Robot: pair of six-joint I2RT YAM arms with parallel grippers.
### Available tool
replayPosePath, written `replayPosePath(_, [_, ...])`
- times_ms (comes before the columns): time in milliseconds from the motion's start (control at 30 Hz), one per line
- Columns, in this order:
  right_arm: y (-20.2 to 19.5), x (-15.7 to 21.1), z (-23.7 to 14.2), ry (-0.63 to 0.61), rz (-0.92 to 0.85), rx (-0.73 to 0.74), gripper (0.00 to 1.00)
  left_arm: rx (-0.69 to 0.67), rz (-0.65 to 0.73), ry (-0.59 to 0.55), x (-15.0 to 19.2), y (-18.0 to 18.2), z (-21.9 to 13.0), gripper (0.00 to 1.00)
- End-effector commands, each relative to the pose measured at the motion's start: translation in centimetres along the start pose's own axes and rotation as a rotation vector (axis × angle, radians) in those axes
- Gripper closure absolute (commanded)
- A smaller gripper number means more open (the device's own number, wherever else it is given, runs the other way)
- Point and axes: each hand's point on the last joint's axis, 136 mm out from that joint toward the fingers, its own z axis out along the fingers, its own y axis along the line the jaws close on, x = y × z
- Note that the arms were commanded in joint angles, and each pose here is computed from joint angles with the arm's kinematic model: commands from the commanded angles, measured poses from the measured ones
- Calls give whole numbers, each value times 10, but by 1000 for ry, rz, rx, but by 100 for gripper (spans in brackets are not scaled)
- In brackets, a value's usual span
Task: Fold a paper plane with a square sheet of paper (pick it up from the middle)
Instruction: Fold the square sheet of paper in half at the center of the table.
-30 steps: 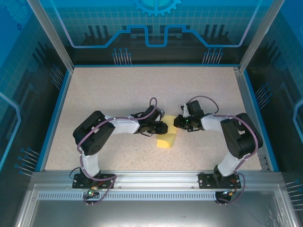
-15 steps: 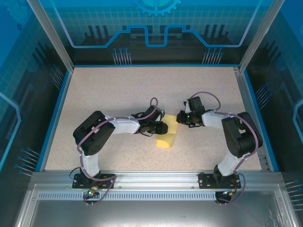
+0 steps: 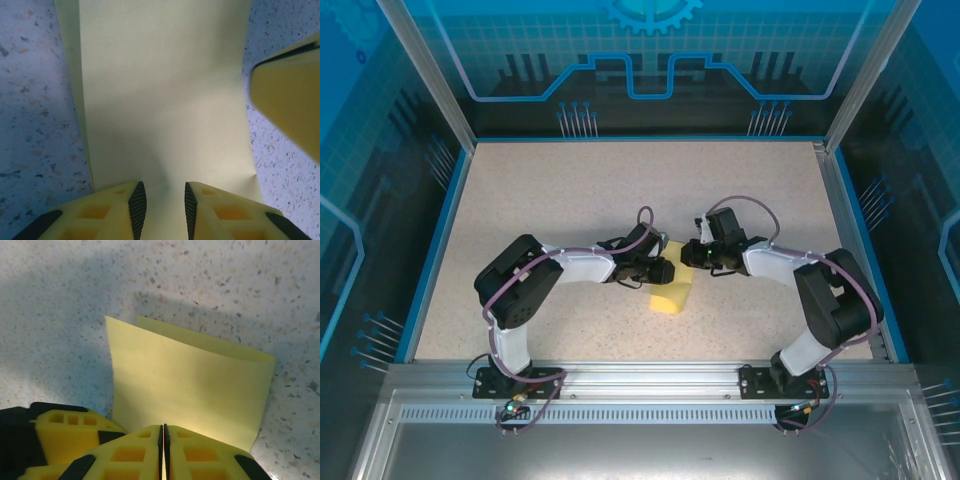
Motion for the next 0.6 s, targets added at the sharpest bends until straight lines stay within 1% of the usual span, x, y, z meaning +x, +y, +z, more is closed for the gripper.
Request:
replayPosePath(0, [-3,1,11,15,19,-2,89,-252,-35,196,63,71,8,67])
replayPosePath(133, [-8,-6,15,16,7,27,89,-257,-26,195,62,70,3,67])
replayPosePath(433, [-42,-12,23,13,12,112,89,-266,-35,194,65,74,2,68])
replayPosePath(567, [-53,-17,23,-1,34,117,89,-279,-33,202,68,78,1,68])
